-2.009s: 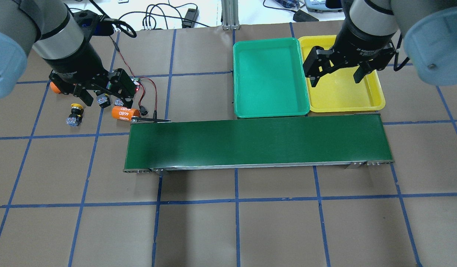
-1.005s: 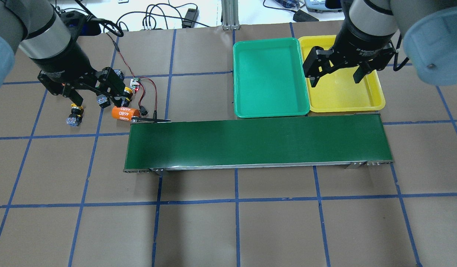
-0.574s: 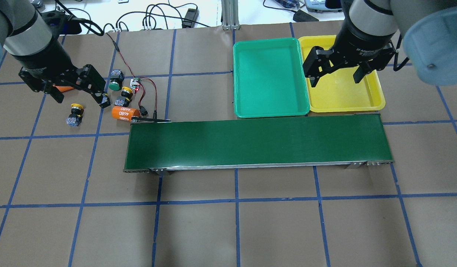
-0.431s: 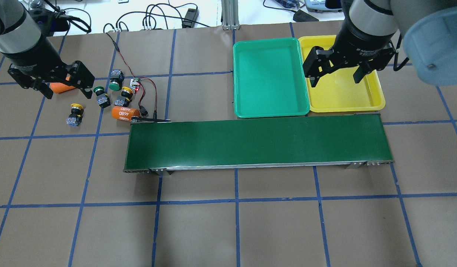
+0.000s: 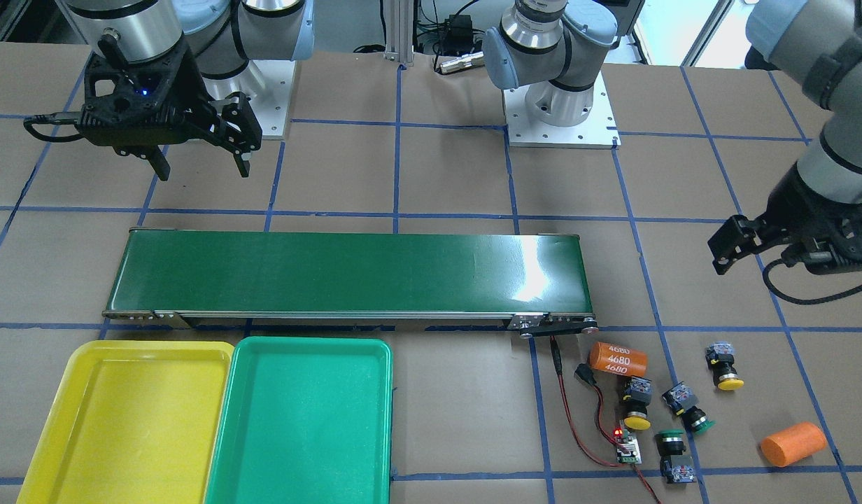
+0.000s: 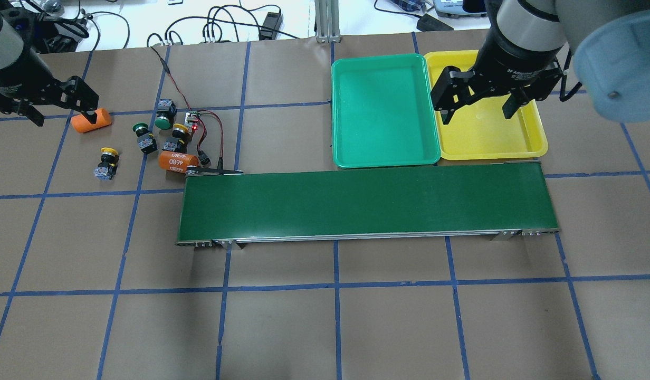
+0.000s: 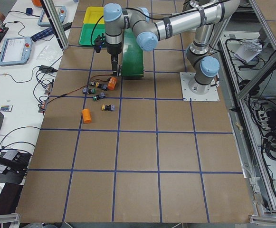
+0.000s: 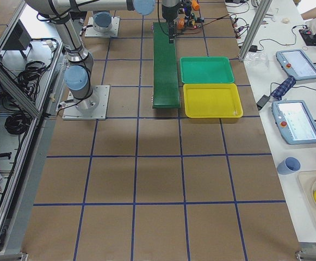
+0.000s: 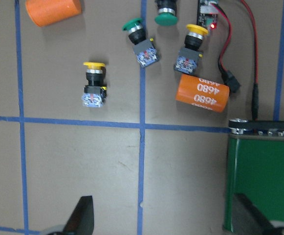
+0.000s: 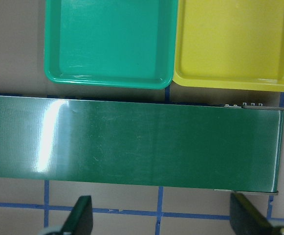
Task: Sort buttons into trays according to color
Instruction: 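Move the left gripper out to the loose orange cylinder farther away, then lower the left gripper and grasp the orange cylinder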
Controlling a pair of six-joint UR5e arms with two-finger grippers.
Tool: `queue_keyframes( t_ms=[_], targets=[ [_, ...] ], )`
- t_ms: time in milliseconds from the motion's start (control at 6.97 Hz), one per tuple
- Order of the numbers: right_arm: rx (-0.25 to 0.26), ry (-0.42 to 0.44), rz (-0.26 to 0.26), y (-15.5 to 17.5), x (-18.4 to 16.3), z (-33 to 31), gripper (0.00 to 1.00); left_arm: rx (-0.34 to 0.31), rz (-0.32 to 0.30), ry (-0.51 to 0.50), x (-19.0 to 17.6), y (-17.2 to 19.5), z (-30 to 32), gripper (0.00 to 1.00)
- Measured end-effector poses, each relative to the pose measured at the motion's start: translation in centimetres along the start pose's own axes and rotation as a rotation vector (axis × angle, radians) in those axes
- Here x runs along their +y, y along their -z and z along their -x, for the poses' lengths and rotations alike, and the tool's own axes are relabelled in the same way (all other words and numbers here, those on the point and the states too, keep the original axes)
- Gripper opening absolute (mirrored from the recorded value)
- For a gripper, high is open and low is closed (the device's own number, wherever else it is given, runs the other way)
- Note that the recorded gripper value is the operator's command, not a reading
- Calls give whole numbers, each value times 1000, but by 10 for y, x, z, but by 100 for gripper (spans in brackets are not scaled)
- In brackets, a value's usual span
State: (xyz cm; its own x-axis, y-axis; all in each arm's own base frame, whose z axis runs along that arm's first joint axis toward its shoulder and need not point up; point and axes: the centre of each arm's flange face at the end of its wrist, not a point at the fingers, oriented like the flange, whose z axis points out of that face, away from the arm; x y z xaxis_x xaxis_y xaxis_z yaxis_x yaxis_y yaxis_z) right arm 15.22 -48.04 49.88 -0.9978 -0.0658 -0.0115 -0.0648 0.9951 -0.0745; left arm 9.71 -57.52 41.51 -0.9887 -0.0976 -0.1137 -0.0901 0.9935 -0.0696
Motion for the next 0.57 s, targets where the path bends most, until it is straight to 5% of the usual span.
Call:
queue_keyframes(
  t_ms=[574],
  targets=[
    [0,0,0,0,0,0,100,-26,-69,98,-85,-76,94,100]
  ],
)
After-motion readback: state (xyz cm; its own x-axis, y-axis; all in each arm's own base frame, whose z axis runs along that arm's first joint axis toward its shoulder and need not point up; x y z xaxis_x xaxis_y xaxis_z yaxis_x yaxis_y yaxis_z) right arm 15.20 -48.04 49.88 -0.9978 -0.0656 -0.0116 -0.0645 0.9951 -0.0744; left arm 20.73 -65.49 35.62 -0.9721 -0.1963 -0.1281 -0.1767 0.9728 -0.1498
